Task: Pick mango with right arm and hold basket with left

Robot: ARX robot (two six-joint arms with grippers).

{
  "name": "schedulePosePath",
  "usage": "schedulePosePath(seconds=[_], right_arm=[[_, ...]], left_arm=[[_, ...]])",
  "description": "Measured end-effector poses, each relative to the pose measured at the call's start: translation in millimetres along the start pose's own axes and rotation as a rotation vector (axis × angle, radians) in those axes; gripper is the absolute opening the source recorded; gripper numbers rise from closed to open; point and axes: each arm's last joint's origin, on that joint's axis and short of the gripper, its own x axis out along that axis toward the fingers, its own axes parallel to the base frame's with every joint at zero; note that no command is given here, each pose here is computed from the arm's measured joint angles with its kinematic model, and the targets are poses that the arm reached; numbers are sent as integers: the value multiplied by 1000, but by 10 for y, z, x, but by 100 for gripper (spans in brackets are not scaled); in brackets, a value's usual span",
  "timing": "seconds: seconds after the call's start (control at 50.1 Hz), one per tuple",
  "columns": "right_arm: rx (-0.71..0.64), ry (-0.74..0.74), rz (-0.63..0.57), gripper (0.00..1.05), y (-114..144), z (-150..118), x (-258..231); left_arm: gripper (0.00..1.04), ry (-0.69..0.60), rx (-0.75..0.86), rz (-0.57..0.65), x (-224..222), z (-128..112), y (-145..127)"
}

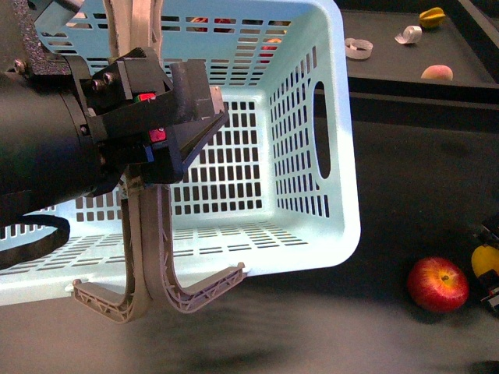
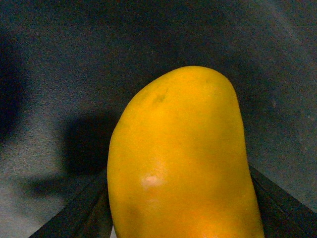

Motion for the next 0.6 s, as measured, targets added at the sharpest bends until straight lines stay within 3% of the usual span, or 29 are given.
schedulePosePath(seconds=[0.28,0.379,0.599], right_arm=[[148,-55,35,61,46,-35,-269],[199,-123,29,61,6,58,-500],[296,-375,17,61,-34,538,-1356]], left_arm=[[17,0,0,0,0,0,1],[17,0,0,0,0,0,0],[17,0,0,0,0,0,0]])
